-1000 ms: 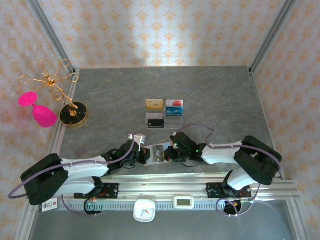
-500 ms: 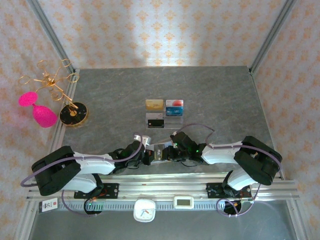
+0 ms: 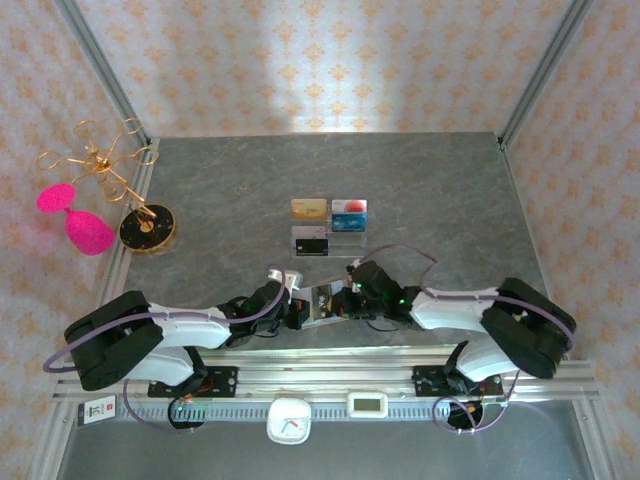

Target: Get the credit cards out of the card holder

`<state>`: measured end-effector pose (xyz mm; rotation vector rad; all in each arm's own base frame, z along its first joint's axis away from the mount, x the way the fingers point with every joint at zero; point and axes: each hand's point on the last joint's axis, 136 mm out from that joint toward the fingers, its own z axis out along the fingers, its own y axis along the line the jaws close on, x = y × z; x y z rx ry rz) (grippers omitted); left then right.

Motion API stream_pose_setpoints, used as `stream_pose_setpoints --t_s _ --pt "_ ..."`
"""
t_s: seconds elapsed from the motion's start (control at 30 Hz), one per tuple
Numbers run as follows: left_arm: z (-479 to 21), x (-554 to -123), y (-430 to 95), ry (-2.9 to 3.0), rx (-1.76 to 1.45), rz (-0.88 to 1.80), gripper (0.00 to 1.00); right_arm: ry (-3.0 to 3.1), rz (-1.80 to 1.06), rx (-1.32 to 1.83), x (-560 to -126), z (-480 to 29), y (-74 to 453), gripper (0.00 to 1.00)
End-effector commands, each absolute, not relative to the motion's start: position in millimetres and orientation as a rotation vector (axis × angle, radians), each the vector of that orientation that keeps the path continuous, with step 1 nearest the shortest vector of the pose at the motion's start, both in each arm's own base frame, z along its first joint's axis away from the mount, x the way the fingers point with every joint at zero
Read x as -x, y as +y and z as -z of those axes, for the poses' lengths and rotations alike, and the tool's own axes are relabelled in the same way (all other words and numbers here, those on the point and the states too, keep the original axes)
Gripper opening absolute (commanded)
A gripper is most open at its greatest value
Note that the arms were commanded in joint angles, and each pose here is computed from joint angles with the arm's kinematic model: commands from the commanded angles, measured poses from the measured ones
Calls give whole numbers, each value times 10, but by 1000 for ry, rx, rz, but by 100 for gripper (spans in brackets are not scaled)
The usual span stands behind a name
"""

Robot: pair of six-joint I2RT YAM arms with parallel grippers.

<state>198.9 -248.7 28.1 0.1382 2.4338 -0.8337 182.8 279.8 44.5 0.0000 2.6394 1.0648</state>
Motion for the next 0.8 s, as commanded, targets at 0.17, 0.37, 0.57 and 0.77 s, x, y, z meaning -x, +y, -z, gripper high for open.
stream_pose_setpoints --t_s 0.17,0.37,0.57,0.77 --pt "-666 -2186 -2383 2341 -38 866 0 2443 -969 -25 -2029 -913 2400 0" --pt "-1813 -2475 -2227 1959 61 1022 35 2214 -1047 13 -2194 -1586 2448 0" --pt "-2255 -2437 -2244 1789 23 1194 53 1959 -1240 12 -2324 -2255 2639 0" --pt "-2561 -2290 -2290 1596 22 1415 58 1731 -1423 -15 -2354 -2801 2765 0"
